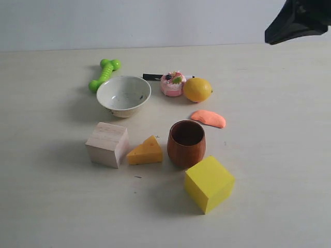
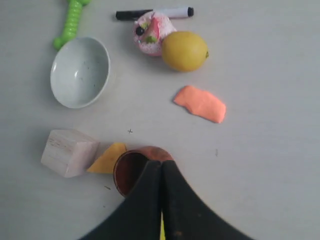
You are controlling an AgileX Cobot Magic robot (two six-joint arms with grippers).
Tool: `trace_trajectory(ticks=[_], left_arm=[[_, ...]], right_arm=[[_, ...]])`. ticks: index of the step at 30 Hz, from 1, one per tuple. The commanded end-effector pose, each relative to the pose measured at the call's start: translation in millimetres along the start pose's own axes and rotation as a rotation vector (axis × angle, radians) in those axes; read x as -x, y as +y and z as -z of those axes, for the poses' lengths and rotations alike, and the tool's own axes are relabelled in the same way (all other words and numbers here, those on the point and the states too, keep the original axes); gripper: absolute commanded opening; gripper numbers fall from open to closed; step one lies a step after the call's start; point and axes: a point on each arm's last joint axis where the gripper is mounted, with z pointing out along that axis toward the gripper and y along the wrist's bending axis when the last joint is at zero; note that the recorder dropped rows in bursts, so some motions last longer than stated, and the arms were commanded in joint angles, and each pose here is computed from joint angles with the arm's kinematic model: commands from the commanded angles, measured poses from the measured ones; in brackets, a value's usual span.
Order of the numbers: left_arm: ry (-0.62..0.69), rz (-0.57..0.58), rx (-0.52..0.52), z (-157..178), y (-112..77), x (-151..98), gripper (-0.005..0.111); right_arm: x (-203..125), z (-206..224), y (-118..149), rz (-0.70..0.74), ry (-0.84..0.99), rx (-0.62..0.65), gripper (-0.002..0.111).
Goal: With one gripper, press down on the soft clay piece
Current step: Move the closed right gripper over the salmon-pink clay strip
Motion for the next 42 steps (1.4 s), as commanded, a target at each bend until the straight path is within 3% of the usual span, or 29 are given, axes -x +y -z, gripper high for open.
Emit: trace_trajectory(ticks=[1,7,13,27,42], left_arm=[[-0.014,0.004,-0.01,1,-0.7,2,0.0],[-0.014,0.004,-0.01,1,-0.7,2,0.0],[-0.014,0.004,-0.01,1,-0.7,2,0.0],[-0.014,0.004,-0.01,1,-0.7,2,0.0],[-0.014,0.004,-0.01,1,-0.7,2,0.0]], right_arm=[[11,-36,2,-0.046,0.105,-0.035,0.0],[20,-84,8,-0.043,0.243,-0.079,0.0],[33,-119,14,0.008,0.308,-0.23,0.0],[68,-139,21,0.036,0.065,-0.165,0.0],[45,-194,-1,-0.044,0.315,-0.218,0.0]])
